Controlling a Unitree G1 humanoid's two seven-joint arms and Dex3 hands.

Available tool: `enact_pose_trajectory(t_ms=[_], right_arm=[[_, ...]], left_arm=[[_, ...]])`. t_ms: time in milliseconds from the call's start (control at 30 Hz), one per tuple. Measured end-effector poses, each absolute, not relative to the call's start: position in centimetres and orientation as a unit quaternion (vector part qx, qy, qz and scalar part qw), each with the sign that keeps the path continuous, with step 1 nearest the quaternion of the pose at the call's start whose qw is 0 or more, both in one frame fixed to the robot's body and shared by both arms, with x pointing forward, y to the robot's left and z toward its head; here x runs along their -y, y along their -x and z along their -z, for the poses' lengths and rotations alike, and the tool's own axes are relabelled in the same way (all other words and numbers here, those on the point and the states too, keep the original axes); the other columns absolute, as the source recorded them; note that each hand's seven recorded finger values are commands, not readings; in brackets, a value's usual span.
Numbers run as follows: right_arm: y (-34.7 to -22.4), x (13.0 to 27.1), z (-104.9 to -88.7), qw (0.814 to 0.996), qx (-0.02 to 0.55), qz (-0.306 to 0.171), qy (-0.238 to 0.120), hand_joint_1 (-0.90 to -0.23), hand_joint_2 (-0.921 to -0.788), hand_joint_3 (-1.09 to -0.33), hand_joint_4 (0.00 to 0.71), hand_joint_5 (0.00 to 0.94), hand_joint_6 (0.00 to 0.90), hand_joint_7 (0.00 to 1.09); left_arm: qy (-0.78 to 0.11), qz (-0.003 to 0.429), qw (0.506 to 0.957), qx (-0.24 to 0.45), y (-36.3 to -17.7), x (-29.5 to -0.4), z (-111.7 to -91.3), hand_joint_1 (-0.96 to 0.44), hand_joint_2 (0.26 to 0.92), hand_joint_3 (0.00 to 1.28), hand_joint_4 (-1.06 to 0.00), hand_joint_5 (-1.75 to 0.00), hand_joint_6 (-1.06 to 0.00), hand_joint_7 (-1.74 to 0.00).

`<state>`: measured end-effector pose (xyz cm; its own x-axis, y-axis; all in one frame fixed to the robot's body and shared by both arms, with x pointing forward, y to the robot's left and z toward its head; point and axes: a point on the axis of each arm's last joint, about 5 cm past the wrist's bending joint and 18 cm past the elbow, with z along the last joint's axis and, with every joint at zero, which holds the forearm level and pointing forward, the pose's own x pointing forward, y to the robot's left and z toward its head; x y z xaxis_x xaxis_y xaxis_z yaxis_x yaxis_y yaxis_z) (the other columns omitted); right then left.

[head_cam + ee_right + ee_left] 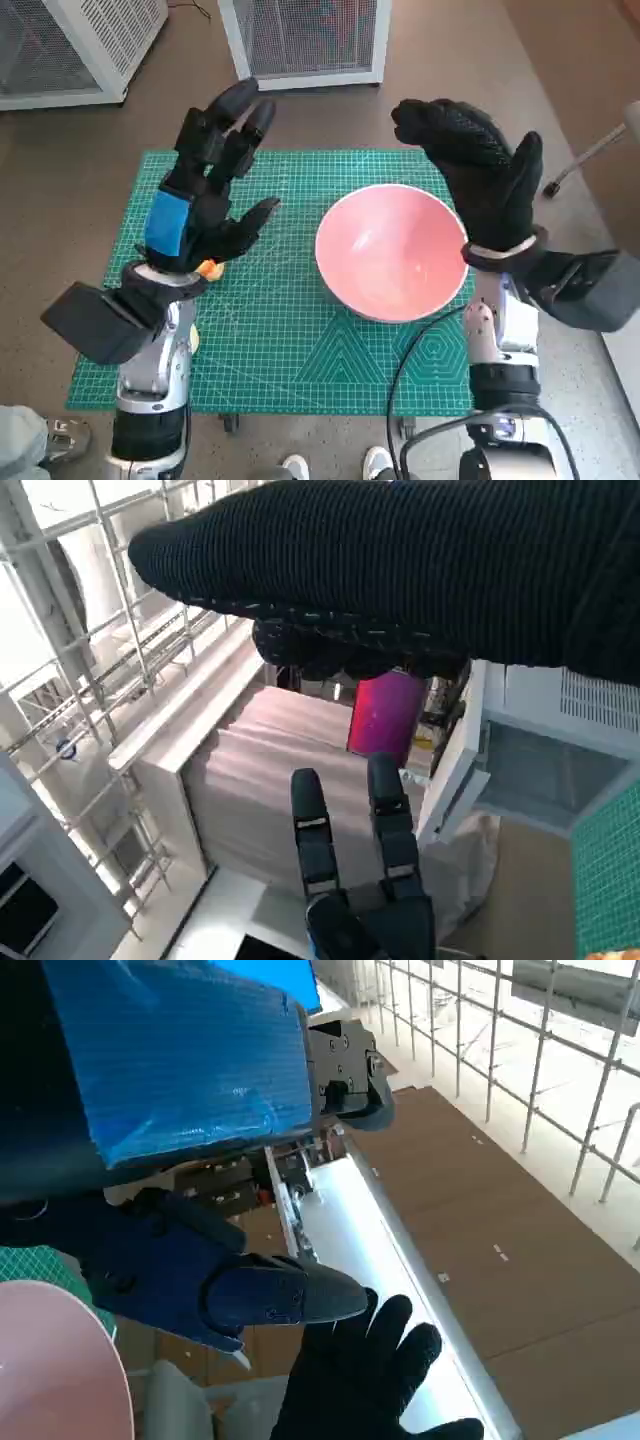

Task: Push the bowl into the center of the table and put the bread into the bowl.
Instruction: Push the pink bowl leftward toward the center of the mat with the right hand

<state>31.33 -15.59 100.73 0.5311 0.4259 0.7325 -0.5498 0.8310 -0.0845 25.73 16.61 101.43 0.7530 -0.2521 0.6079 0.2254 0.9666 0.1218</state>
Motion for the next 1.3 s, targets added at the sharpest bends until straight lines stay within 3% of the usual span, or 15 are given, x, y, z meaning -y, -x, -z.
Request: enact_pose_trajectory(t_ms=[1300], right_arm=[[-31.34,15.92,-100.81,0.875,0.39,-0.278,-0.074,-0.648,-0.921,-0.65,0.251,0.002,0.394,0.01]], left_arm=[[-0.017,0.138,0.936,0.322,-25.82,-16.69,-101.47,-0.62,0.921,0.31,-0.29,0.0,0.0,-0.61]])
